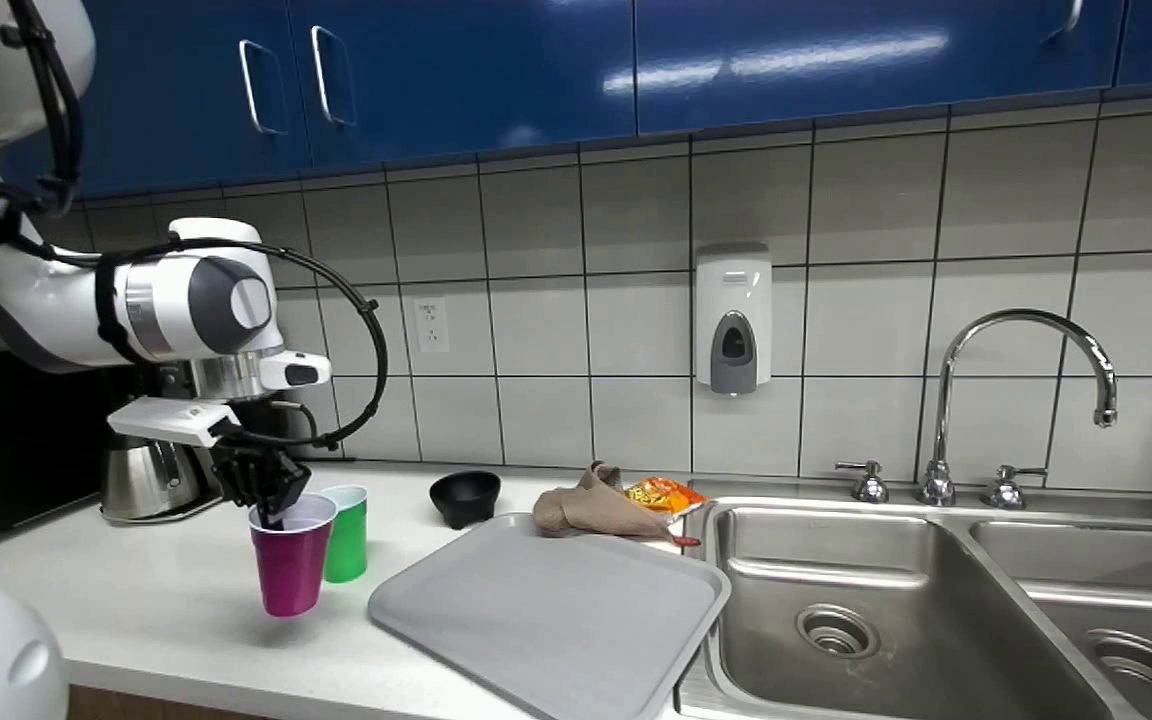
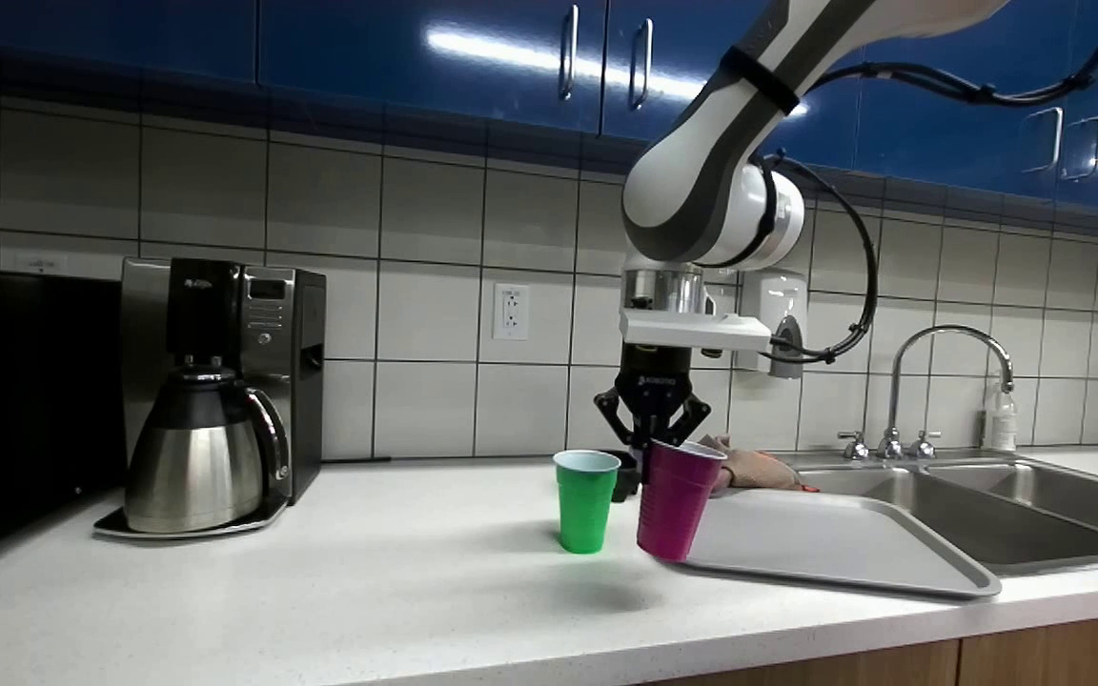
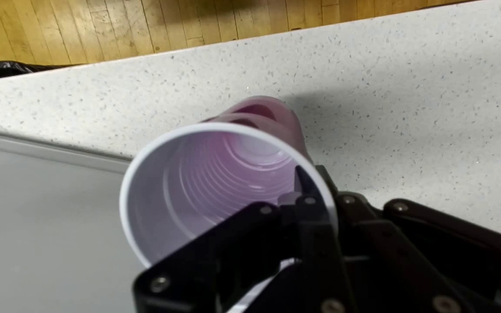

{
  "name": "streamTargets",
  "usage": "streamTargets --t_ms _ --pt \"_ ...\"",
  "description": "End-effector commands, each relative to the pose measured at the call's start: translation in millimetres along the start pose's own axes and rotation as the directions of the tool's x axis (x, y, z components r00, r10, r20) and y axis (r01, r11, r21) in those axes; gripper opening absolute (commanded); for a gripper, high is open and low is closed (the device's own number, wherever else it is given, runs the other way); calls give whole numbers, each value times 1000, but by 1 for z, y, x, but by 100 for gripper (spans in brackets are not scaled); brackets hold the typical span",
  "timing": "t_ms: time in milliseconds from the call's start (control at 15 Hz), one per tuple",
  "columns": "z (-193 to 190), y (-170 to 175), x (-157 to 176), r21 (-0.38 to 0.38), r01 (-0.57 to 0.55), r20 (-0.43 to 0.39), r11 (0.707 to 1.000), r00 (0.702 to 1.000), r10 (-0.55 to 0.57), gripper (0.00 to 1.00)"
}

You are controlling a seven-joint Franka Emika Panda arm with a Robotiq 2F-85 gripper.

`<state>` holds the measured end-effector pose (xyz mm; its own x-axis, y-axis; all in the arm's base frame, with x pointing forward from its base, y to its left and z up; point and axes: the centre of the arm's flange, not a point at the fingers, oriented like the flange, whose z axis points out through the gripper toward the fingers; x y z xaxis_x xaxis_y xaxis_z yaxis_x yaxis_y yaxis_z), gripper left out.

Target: Remove the green and purple cups from the tray

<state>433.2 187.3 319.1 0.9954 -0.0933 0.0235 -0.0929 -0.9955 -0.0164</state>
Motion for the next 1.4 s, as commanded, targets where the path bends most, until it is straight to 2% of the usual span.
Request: streamTargets --t_ms 0,400,1133,1200,1267,1333 --pt "13 -14 5 -17 50 -38 999 998 -51 0" --pt "35 -25 8 -34 117 -53 993 991 -119 0" --pt "44 -34 2 -36 147 -36 988 988 -148 0" --pt "44 -35 0 -39 145 -37 989 988 -147 27" --pt "43 -36 -1 -39 149 -39 988 988 -151 28" --pt "42 -37 -2 -40 151 -39 988 988 -152 33"
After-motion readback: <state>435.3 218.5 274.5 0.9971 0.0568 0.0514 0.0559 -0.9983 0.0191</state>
